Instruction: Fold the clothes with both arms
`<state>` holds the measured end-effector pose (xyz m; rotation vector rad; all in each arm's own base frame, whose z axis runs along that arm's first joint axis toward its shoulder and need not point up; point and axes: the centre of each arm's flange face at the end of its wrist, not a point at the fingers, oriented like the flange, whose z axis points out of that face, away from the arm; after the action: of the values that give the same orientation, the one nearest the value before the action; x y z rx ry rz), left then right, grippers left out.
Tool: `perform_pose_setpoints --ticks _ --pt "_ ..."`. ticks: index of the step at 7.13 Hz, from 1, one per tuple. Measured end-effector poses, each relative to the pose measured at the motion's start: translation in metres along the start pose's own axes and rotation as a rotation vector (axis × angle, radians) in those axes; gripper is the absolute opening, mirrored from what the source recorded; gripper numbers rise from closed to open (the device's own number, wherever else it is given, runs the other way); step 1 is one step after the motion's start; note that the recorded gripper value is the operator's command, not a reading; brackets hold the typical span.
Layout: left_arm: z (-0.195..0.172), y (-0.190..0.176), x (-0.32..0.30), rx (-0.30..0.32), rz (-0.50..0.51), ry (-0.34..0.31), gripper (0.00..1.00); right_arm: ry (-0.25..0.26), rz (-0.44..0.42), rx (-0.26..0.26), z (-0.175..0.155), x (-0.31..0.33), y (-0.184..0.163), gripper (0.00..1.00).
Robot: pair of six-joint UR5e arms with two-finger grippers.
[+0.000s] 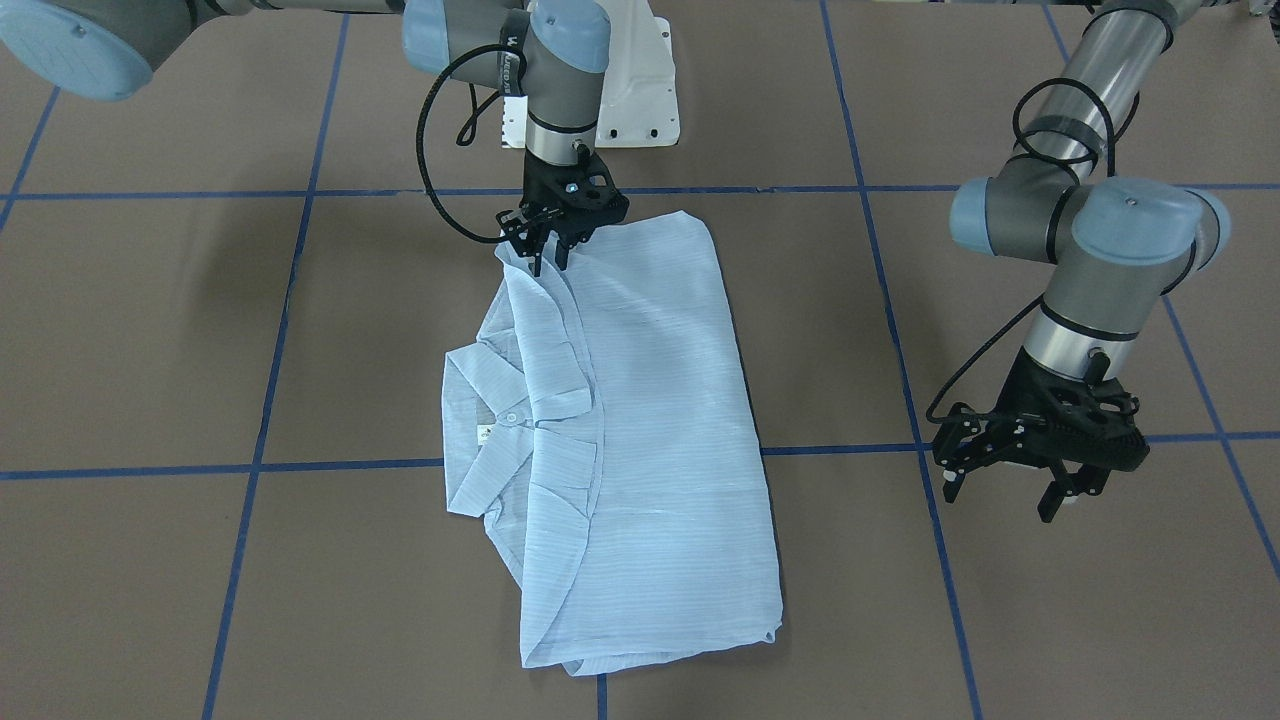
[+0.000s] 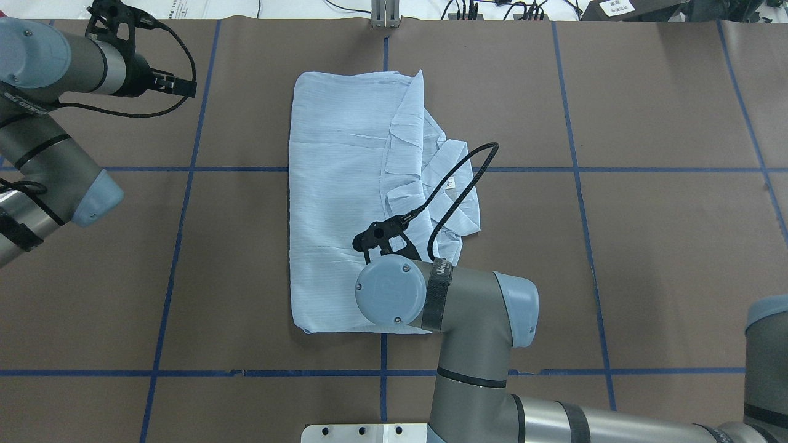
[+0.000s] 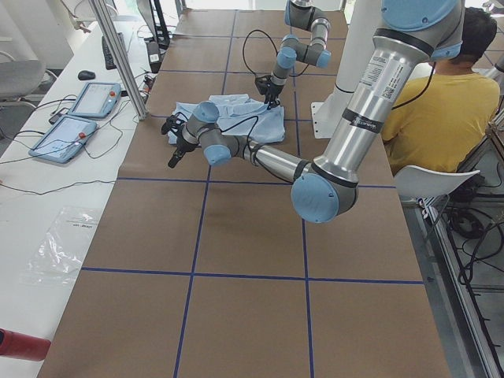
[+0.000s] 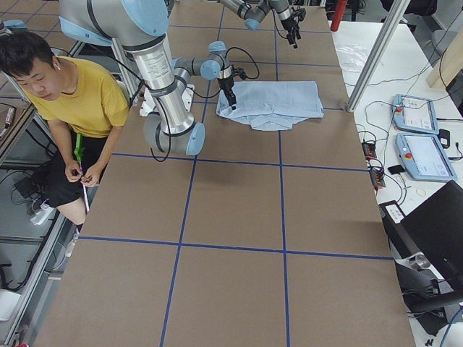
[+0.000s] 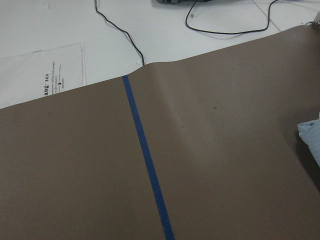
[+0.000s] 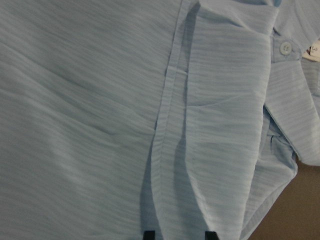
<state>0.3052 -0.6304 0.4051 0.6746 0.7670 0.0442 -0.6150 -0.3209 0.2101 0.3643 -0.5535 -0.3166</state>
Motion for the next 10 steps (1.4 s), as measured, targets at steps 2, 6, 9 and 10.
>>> perform_pose_setpoints --ticks 2,6,9,10 --pt "0.0 0.001 0.0 -0.001 0.0 0.0 1.0 0.003 0.011 -0.002 0.002 0.001 0.001 0.0" --pt "0.0 0.001 0.001 0.0 0.001 0.001 1.0 0.005 0.059 0.024 -0.007 0.042 -0.006 0.0" --pt "-0.002 0.0 0.002 0.003 -0.016 0.004 1.0 0.039 0.183 0.01 0.004 0.11 0.04 0.04" --pt "-0.001 0.0 0.002 0.002 -0.02 0.004 1.0 0.043 0.241 -0.001 0.01 0.108 0.054 0.99"
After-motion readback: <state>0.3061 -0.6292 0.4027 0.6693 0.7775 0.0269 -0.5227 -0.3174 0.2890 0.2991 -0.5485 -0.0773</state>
